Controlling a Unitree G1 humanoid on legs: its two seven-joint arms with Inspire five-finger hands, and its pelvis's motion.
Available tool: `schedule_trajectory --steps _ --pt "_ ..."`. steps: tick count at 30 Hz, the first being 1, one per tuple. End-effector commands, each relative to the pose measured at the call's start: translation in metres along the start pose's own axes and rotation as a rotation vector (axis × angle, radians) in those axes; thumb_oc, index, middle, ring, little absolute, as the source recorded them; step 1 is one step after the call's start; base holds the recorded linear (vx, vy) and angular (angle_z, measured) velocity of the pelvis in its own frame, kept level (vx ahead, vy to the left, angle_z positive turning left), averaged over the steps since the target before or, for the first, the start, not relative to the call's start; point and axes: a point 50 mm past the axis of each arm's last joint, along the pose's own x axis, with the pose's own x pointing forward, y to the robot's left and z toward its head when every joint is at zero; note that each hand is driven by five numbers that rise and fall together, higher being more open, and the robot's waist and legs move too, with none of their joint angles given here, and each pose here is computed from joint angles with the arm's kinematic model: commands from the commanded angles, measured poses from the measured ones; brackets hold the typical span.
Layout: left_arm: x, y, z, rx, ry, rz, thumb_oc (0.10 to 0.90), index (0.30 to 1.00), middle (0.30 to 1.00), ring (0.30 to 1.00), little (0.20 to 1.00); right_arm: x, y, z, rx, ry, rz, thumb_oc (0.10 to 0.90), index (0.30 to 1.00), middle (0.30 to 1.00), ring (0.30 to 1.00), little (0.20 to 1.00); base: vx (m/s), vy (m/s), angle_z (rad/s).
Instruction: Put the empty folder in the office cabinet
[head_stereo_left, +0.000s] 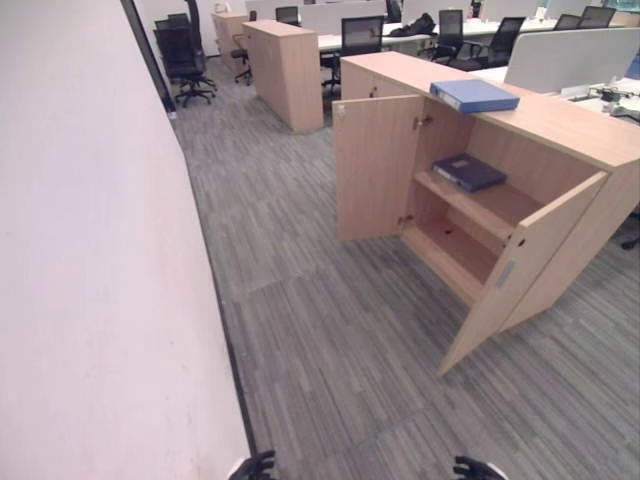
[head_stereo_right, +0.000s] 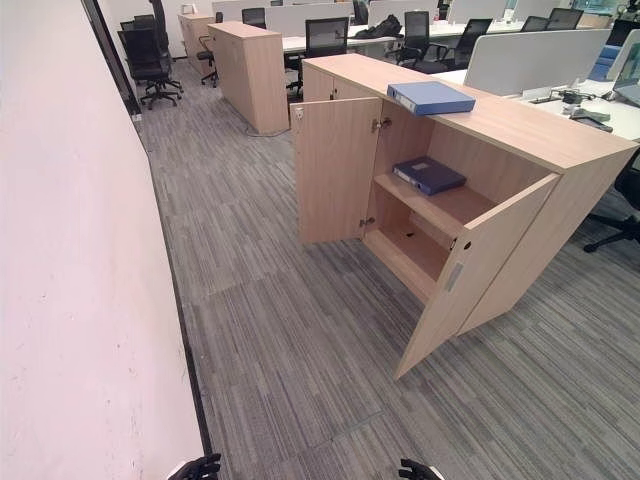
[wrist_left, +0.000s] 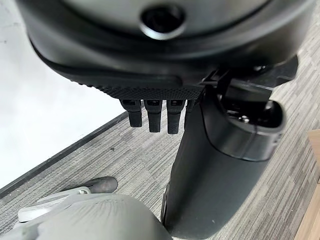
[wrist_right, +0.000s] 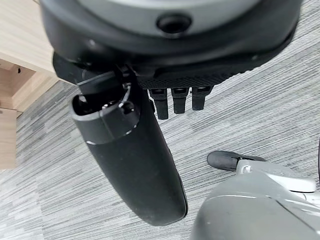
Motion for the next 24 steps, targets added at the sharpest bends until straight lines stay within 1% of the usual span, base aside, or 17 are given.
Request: schedule_trajectory --steps 1,12,24 --pt "0.006 0.013 0.027 0.032 -0.087 0.016 0.800 0.900 0.900 0.900 0.900 0.004 -0.008 0.022 -0.032 -0.061 -0.011 0.800 0.900 0.900 0.900 0.900 0.00 0.000 0.00" --pt "0.008 0.012 0.034 0.035 -0.109 0.016 0.800 0.900 0.900 0.900 0.900 0.003 -0.011 0.020 -0.008 -0.055 -0.024 0.800 0.900 0.900 0.900 0.900 0.00 -0.008 0.00" --pt "0.008 0.025 0.044 0.021 -0.128 0.046 0.800 0.900 0.900 0.900 0.900 0.004 -0.016 0.024 0.002 -0.062 -0.032 0.800 0.900 0.900 0.900 0.900 -0.01 -0.075 0.09"
